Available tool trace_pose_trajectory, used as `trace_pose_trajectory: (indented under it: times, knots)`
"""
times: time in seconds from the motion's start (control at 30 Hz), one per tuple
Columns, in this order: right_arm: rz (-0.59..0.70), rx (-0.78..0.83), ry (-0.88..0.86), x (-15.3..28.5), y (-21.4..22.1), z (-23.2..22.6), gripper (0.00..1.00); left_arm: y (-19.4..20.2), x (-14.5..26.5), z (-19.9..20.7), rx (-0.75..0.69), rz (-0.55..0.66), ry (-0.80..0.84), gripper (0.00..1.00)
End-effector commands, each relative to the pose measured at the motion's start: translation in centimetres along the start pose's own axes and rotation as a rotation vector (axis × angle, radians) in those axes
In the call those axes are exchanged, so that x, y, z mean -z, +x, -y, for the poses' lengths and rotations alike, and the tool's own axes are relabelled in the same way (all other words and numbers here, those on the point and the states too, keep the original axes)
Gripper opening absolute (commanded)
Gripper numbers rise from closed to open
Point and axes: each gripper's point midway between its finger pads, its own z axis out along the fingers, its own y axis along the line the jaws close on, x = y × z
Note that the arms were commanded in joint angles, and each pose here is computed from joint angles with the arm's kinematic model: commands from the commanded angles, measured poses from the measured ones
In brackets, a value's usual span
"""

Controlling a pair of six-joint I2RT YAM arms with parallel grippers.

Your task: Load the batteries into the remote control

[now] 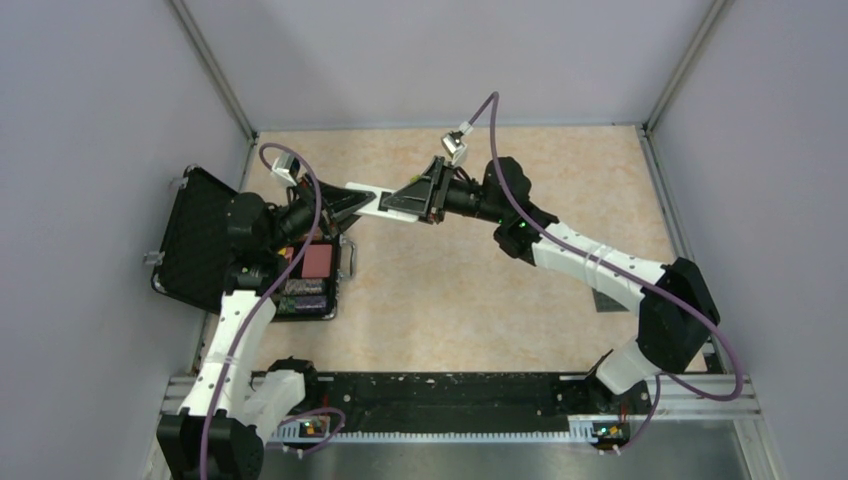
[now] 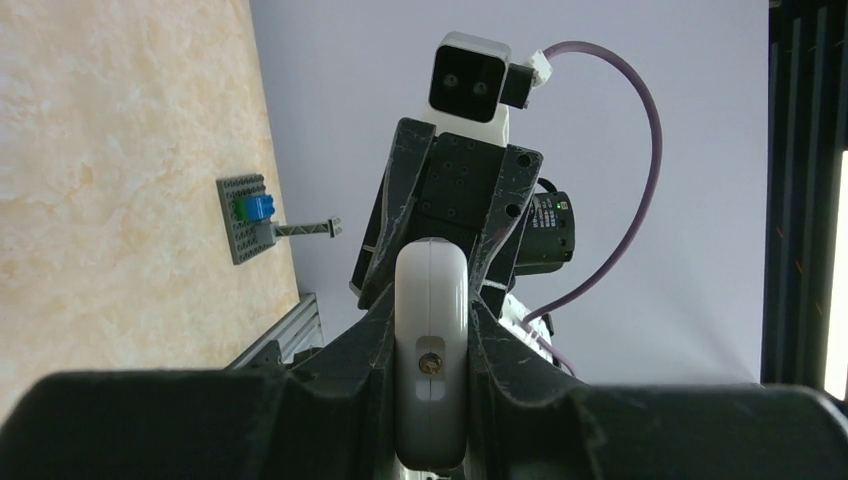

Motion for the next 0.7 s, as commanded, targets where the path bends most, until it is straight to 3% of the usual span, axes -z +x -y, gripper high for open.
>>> trace_pose_trajectory:
  times: [0.0, 0.23, 0.67]
  knots:
    - [0.025, 0.017, 0.028, -0.7, -1.4, 0.8, 0.37, 2.1, 1.0, 4.0, -0.123, -0.074, 0.105, 0.0]
    - [0.024, -0.01, 0.019, -1.0, -1.5, 0.9, 0.24, 2.0, 0.9, 3.9, -0.12, -0.075, 0.102, 0.0]
    - [0.039, -0.023, -0.008, -2.4, -1.2, 0.8, 0.22, 2.5, 0.7, 4.2, -0.089, -0.082, 0.133, 0.0]
